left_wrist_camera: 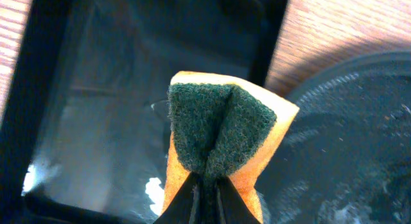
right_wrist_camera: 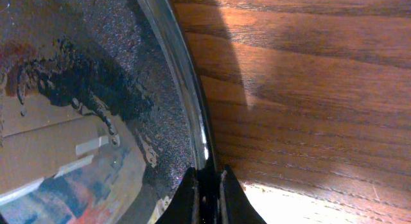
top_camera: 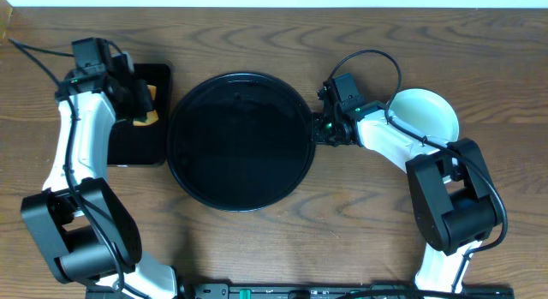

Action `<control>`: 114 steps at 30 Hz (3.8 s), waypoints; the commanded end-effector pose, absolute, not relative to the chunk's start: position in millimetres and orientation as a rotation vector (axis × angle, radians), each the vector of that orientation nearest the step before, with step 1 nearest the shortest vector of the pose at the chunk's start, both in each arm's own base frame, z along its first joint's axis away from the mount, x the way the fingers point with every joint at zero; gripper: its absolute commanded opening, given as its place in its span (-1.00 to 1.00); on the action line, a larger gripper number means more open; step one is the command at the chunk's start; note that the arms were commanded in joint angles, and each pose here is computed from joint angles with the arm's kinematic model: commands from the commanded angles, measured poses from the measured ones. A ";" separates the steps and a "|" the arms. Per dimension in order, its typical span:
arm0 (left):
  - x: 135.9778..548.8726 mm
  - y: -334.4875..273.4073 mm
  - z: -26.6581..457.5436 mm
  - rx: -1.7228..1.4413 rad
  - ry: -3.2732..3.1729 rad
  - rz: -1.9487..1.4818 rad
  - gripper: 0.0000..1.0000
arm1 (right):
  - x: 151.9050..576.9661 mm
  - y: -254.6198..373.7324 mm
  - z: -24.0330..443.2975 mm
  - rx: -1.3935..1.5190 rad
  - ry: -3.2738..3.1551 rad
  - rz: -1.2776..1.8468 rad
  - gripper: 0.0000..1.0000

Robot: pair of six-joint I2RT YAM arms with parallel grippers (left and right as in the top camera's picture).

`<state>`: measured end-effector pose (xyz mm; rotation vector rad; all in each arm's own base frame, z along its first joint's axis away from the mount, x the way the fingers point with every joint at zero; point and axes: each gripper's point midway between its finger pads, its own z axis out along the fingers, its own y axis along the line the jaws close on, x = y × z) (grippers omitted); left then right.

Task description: Clean dirty plates on tray and stack at the side

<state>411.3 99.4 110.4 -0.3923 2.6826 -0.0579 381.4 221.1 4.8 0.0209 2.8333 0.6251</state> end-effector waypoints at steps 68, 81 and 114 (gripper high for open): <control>363.0 96.6 181.6 -0.525 2.596 -0.114 0.58 | 250.5 47.4 342.6 0.030 2.167 0.193 0.99; 363.0 96.6 181.6 -0.525 2.596 -0.114 0.59 | 264.6 8.2 289.5 0.175 1.939 0.125 0.98; 363.0 96.6 181.6 -0.525 2.596 -0.114 0.59 | 245.7 15.2 156.8 0.065 1.646 0.156 0.98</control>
